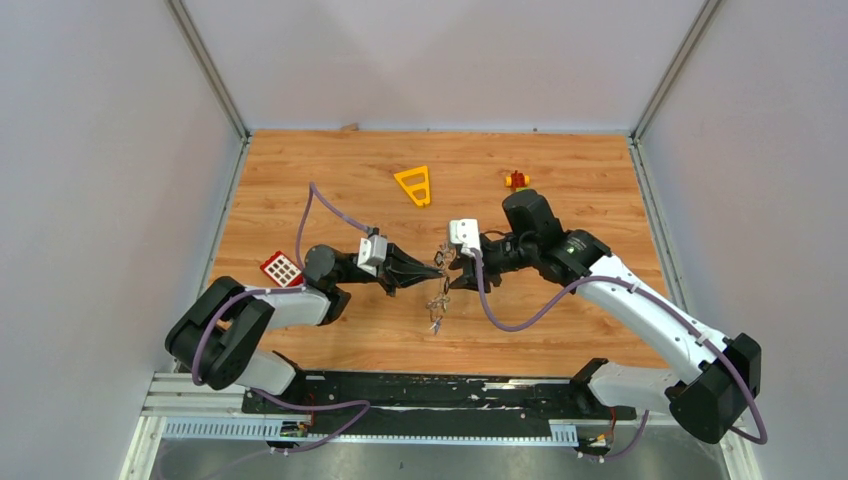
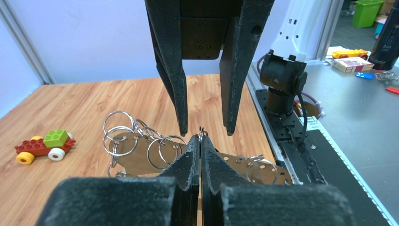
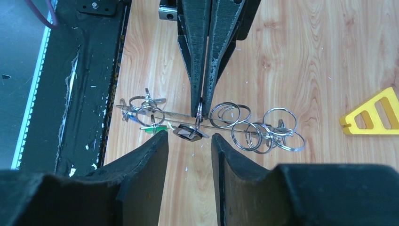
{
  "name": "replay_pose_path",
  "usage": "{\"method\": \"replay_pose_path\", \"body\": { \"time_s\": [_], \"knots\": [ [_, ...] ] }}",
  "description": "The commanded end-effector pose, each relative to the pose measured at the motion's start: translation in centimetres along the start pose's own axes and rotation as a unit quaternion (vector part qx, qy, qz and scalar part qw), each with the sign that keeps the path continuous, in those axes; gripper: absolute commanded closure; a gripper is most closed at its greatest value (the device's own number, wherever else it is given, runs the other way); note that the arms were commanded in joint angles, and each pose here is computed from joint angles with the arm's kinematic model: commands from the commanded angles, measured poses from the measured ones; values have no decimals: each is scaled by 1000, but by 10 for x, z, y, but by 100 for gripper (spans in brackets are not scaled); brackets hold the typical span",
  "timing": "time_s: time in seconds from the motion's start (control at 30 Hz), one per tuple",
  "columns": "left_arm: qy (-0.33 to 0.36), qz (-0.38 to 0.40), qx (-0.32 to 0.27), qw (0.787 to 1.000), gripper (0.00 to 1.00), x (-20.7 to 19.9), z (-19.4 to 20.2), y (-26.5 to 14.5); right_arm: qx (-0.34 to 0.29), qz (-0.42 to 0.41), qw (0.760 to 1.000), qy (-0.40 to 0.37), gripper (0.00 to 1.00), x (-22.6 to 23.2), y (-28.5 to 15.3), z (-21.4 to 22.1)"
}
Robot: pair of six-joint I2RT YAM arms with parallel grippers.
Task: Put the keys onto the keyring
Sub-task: Adjust the key on the keyring.
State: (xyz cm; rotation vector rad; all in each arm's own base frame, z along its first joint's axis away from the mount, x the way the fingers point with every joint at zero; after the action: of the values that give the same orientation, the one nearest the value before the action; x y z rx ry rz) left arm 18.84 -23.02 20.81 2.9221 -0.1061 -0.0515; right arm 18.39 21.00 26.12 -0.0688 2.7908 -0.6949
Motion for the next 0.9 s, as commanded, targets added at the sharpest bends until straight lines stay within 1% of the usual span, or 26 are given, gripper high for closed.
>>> {"method": "replay_pose_path", "body": {
  "time_s": [0.0,0.1,0.23,0.33,0.6,0.87],
  "knots": [
    [40,11,-42,998,100,-3,-20,3,-38,-10,999,-15,62,-2,2,-9],
    [37,11,-43,998,100,-2,-20,4,-34,-16,999,-11,68,-3,6,-6],
    [36,11,-43,998,100,-2,-19,4,-33,-17,999,-10,84,-5,8,-5],
    [36,10,-43,998,100,-2,-20,4,-31,-17,999,-9,91,-5,9,-3],
    [36,1,-50,998,100,-2,-22,3,-24,-15,1000,-4,93,-4,12,3],
    [20,-43,-71,996,100,4,-24,3,-16,11,1000,12,94,-10,15,8]
  ]
}}
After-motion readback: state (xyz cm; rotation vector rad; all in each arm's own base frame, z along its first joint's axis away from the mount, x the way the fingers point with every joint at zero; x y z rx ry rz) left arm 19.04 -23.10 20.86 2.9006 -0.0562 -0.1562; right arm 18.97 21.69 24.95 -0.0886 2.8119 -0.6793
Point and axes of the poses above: each gripper's point midway between its finger pads, its own y axis out along the fingers, its own x axis along the line the jaws close on, z = x × y, the point moved 8 cm from there along -y, back along the fingers, and after that the axes turned 7 degrees about -y, right-handed, at the moved point
